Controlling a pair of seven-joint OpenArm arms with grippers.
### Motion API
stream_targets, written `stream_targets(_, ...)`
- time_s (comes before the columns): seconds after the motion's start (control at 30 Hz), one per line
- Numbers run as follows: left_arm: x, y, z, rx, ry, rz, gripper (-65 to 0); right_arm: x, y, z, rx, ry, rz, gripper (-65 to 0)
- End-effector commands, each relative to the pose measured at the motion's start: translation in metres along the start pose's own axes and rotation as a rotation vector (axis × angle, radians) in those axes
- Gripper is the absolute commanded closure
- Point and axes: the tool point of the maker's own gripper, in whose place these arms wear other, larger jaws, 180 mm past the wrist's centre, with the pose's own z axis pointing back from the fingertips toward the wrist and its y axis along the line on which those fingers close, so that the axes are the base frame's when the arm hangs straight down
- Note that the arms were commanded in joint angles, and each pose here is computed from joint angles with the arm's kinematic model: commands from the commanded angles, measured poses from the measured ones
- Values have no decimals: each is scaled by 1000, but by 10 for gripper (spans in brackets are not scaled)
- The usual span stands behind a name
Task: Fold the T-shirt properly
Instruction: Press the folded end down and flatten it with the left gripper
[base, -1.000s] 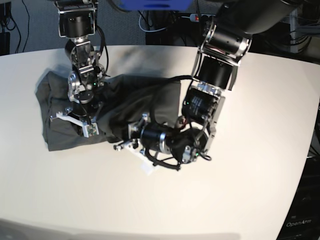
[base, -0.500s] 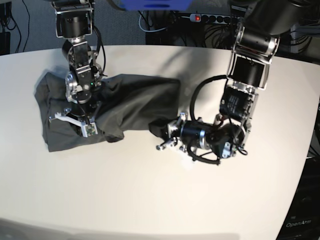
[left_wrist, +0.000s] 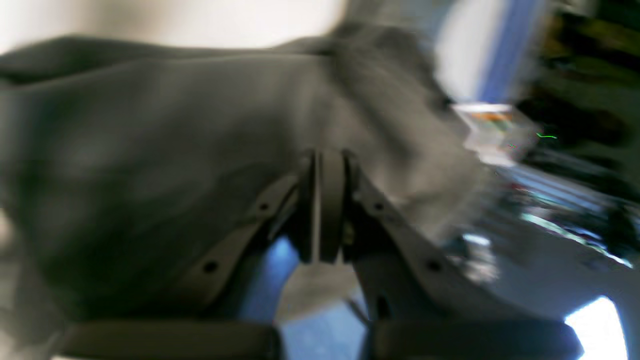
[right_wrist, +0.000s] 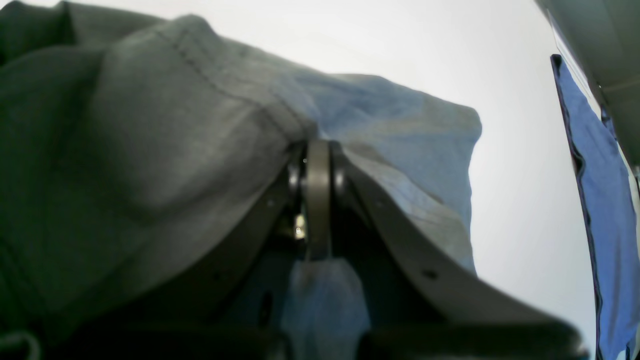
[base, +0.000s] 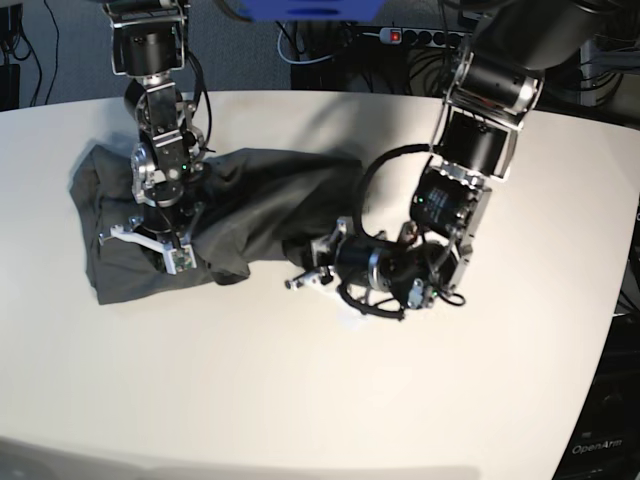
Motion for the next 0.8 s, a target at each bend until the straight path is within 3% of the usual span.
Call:
stream_targets(0.0, 5, -14, 1, -23, 1, -30, -19, -88, 35, 21, 133, 304, 117, -1)
stream_targets(0.3, -7, 6, -9, 35, 45, -4, -19, -87, 37, 21, 136, 303, 114, -1)
stream_targets(0.5, -11, 55, -13, 217, 61, -15, -19, -87, 37, 21, 136, 303, 114, -1)
stream_targets(0.77, -4, 81, -3, 335, 35, -55, -19, -87, 37, 22, 136, 304, 112, -1)
